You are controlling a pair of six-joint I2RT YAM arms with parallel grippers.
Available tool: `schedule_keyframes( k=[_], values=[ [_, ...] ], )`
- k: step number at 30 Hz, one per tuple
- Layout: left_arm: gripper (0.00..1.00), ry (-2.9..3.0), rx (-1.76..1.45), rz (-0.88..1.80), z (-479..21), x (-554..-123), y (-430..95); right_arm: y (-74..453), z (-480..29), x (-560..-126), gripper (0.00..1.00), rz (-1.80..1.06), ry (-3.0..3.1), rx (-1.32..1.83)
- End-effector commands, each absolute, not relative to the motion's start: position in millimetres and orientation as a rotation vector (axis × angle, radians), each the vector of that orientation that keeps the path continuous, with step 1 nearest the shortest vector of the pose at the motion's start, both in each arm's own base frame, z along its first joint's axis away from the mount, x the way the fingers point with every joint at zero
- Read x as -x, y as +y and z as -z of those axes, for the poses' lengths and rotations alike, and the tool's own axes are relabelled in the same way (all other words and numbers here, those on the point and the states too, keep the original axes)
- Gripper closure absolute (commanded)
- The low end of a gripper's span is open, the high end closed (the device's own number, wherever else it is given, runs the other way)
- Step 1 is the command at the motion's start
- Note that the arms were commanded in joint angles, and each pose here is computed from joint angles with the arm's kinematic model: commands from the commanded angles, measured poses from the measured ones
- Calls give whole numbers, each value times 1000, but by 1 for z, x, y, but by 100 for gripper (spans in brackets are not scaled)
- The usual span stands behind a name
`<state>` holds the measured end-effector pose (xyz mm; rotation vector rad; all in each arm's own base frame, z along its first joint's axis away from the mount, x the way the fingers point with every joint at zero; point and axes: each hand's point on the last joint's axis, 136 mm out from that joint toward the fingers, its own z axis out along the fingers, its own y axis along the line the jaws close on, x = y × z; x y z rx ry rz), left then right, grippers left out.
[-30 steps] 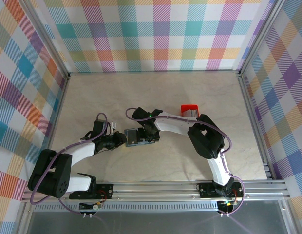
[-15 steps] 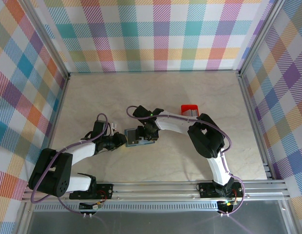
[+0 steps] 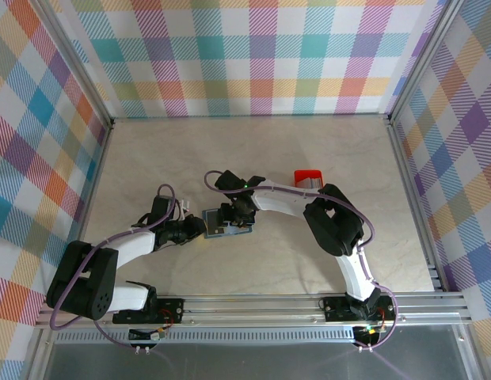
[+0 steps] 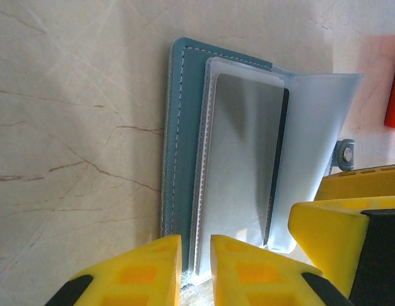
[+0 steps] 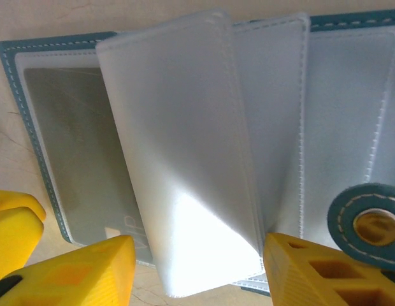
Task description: Put the credit cards into the card holder
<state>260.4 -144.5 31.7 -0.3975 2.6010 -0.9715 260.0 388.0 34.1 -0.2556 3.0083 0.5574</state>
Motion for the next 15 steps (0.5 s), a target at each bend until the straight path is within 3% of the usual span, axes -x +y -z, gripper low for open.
schedule_keyframes(
  k=[1,15],
  values=[
    [81,2611,380,976,-28,-254,-143,400,-33,-263,46,-615,2998,282],
    [81,2604,380,958,-33,-254,-141,415,-47,-264,54,-691,2929,395]
  ],
)
